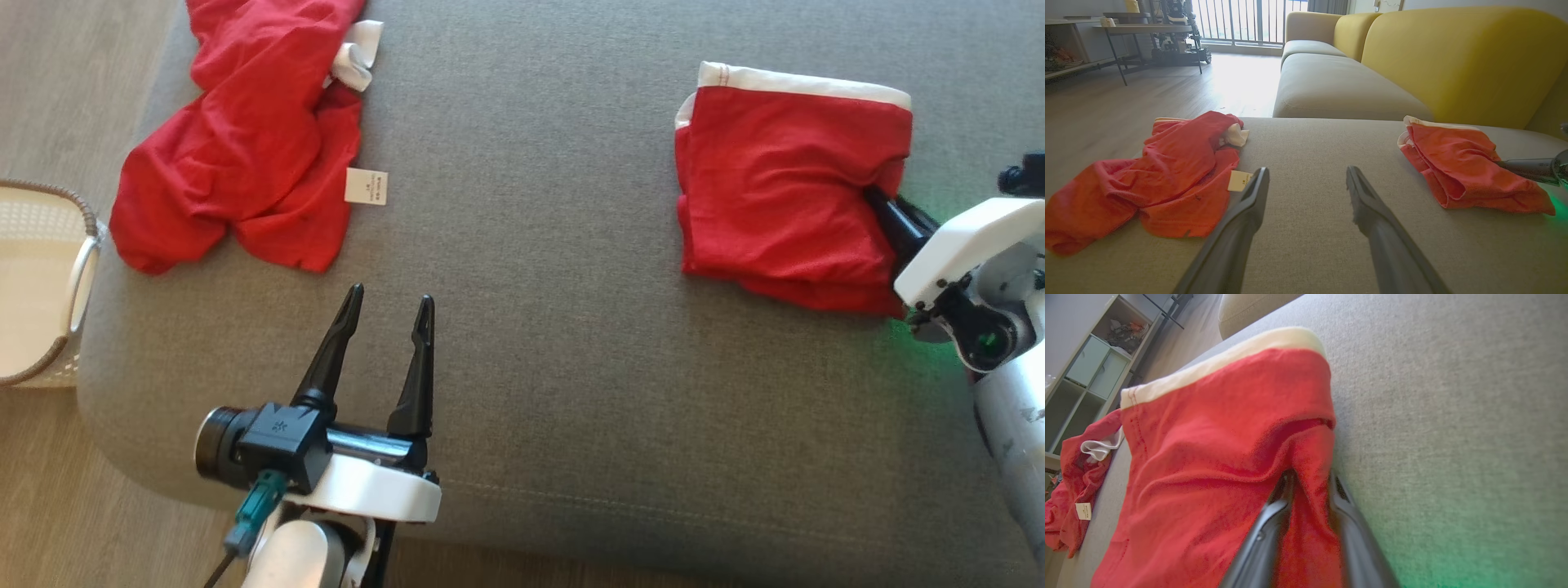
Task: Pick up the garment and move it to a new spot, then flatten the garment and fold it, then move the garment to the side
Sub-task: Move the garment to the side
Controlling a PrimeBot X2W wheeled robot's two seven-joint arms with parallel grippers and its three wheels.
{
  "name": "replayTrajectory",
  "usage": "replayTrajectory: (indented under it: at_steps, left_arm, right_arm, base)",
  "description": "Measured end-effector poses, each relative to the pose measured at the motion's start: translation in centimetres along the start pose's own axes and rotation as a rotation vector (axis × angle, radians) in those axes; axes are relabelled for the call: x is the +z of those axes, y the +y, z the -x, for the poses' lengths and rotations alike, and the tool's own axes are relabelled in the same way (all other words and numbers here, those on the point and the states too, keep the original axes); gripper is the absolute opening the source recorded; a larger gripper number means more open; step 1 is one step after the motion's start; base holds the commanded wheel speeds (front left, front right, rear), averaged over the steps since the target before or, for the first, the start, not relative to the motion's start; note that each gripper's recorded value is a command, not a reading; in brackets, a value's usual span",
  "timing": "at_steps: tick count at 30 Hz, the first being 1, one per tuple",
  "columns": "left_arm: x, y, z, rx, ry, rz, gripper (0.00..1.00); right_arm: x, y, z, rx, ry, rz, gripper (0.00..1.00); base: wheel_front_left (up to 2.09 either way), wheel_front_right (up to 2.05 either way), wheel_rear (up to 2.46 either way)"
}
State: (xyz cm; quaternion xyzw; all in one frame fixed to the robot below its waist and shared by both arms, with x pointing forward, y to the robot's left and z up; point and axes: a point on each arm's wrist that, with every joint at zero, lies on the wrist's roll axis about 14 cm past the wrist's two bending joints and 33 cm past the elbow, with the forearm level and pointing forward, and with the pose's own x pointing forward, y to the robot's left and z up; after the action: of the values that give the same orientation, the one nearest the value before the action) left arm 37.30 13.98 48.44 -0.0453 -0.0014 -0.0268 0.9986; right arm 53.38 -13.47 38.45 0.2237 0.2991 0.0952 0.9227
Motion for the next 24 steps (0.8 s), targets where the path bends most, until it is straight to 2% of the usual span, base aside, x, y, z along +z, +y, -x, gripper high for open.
replayTrajectory:
  at_steps: [1, 6, 19, 24]
  left_arm:
    - [0.0, -0.1, -0.1, -0.003, 0.001, 0.001, 1.00]
    - [0.1, -0.9, -0.4, -0.030, -0.008, 0.008, 1.00]
    - [-1.0, -3.9, -2.6, -0.141, 0.006, 0.030, 1.00]
    - [-1.5, -4.7, -3.8, -0.182, 0.009, 0.030, 1.00]
  right_arm:
    - [-0.2, 0.1, 0.1, 0.004, 0.007, 0.002, 0.00]
    - [1.1, -0.8, 1.4, -0.005, -0.024, 0.057, 0.00]
    - [9.7, -8.2, 6.1, -0.214, -0.144, 0.417, 0.00]
    - [10.9, -10.6, 7.1, -0.281, -0.143, 0.476, 0.00]
  base:
    - [0.00, 0.00, 0.00]
    - [0.00, 0.00, 0.00]
    - [0.00, 0.00, 0.00]
    - [0.00, 0.00, 0.00]
